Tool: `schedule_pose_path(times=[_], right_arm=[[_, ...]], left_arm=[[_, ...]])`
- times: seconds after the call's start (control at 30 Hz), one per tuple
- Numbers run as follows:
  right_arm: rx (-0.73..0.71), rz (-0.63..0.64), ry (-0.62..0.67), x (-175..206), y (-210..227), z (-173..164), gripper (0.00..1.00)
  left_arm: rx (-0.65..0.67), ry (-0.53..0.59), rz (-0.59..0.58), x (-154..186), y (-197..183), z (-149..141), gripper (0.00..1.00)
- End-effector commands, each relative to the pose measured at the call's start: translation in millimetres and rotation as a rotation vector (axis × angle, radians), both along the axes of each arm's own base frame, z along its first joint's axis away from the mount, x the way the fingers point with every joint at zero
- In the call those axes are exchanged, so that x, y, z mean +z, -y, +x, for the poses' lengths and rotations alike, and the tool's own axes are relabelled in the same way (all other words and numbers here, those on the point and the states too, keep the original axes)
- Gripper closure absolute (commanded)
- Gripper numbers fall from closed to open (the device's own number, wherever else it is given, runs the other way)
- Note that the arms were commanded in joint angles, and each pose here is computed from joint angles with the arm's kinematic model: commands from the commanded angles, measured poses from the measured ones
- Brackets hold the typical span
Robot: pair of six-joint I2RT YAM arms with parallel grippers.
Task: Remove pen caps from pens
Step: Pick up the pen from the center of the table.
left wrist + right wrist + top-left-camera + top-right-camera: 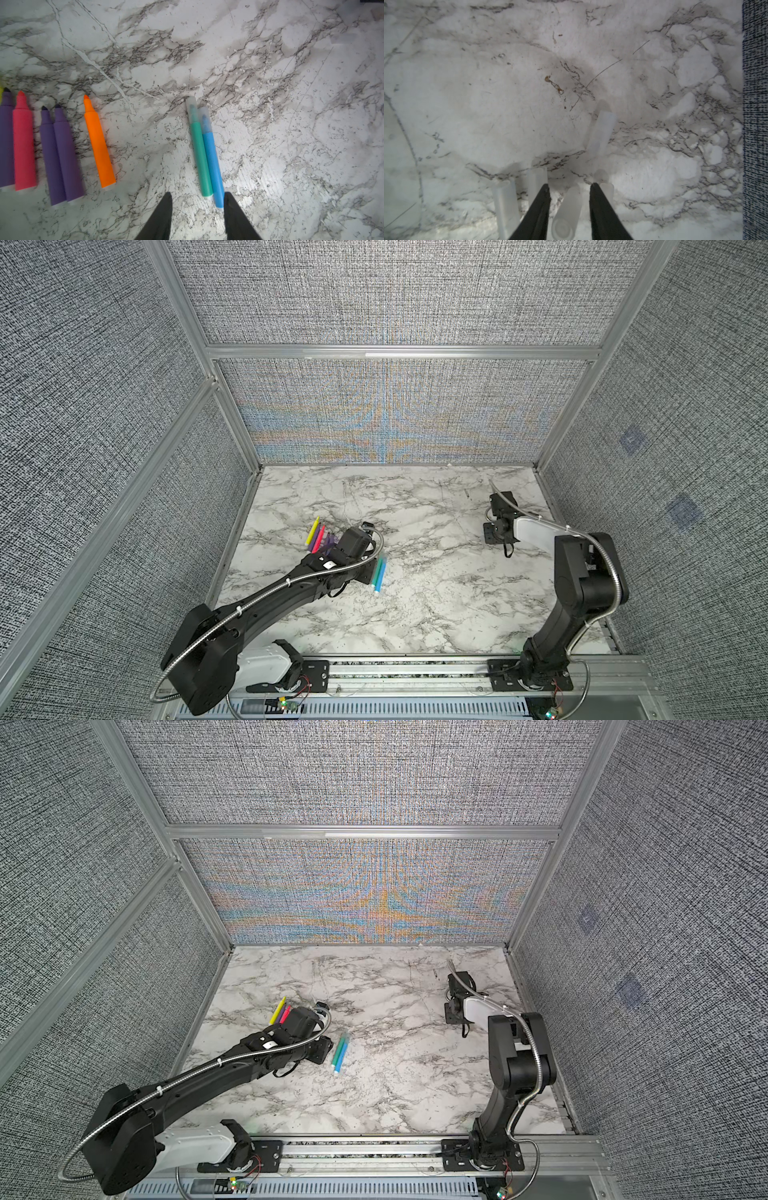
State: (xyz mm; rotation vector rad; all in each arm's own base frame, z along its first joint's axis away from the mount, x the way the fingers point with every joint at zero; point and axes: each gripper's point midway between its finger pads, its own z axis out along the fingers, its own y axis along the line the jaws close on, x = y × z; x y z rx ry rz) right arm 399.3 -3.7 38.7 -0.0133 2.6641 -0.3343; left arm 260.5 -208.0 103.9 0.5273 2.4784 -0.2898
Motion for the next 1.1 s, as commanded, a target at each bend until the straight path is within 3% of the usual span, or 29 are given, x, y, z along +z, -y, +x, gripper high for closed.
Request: schedule_pose_path(times=[0.0,0.57,1.07], right_arm=[[0.012,0.007,0.029,12,-5,-1,0.64],[0.140,0.124,0.288,106,-53,-23,0.65],[0.162,0.137,0.305,112,-61,-25,0.66]], left_arm=[[0.013,0.005,0.010,-2,6,6,0.59],[0.052,-0.113,0.171,-55,9,12,0.61],[0.051,-0.162,0.200,-79,16,16,0.67]])
